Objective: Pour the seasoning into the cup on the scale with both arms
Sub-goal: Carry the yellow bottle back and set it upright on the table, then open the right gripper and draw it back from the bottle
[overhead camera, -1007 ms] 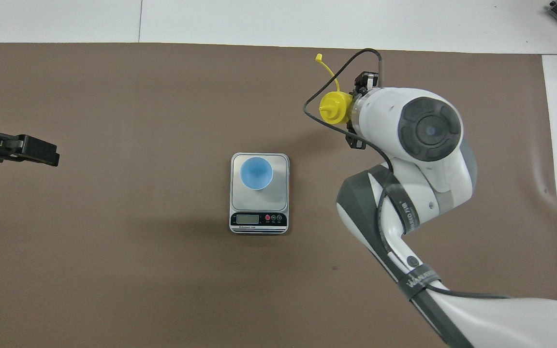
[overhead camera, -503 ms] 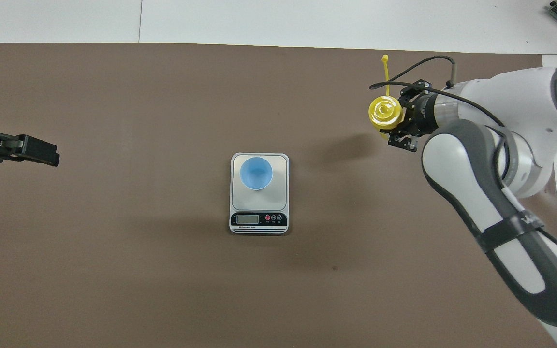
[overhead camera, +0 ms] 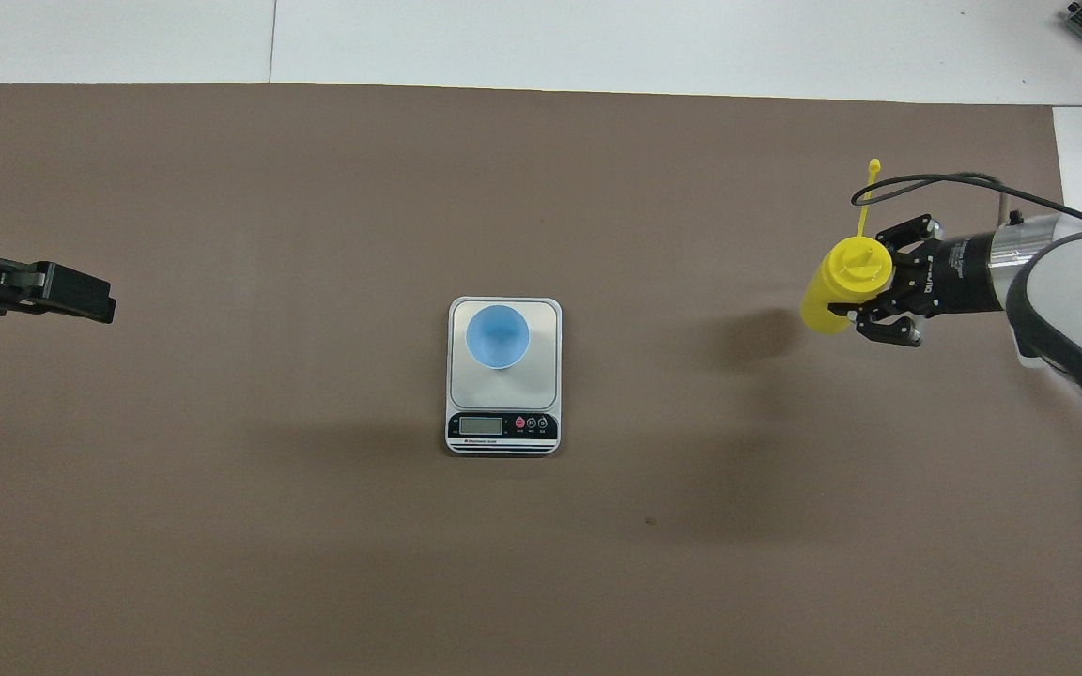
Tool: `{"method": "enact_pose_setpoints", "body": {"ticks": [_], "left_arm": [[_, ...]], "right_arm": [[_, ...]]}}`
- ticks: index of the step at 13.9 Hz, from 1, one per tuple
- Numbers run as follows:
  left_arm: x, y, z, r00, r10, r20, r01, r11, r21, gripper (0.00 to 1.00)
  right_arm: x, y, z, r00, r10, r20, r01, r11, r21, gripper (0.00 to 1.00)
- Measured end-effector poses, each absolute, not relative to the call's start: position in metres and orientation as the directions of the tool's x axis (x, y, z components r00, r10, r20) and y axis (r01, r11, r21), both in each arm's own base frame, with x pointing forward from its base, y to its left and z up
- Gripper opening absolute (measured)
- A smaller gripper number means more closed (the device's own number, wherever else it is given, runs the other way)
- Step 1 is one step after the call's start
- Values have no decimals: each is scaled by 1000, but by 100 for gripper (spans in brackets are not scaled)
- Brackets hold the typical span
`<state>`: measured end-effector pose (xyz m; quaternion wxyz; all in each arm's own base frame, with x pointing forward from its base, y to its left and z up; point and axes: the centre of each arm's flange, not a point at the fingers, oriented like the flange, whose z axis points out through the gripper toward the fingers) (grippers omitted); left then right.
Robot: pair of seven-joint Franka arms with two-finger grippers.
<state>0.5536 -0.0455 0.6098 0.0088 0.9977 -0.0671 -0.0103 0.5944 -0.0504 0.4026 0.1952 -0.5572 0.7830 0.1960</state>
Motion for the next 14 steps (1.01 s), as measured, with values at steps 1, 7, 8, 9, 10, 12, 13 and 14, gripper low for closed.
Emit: {"method": "enact_pose_setpoints", "body": {"ticks": [1, 7, 8, 9, 10, 12, 13, 14], "left_arm": [[554, -46, 610, 991, -134, -19, -134, -991, 19, 100], [554, -46, 610, 991, -134, -19, -134, -991, 19, 100], [554, -46, 610, 991, -134, -19, -134, -991, 19, 100], [554, -46, 610, 991, -134, -19, -134, -991, 19, 100], [554, -46, 610, 991, -134, -20, -134, -991, 19, 100], [554, -46, 609, 991, -134, -20, -134, -991, 19, 100], [554, -46, 609, 991, -134, -20, -134, -991, 19, 100], [554, -46, 609, 991, -135, -20, -134, -991, 19, 100]], "right_arm": [[587, -61, 397, -287, -796, -534, -955, 284, 89, 55], [554, -92, 351, -176, -793, -583, -983, 176, 57, 51], [553, -91, 351, -145, -799, -584, -988, 150, 40, 51], [552, -90, 351, -117, -803, -585, -992, 127, 23, 56], [552, -91, 354, -97, -806, -583, -993, 114, 7, 67], [551, -98, 359, -85, -816, -572, -993, 114, -15, 89], [550, -105, 363, -82, -824, -560, -993, 115, -25, 99], [549, -114, 366, -77, -837, -542, -993, 112, -31, 100]]}}
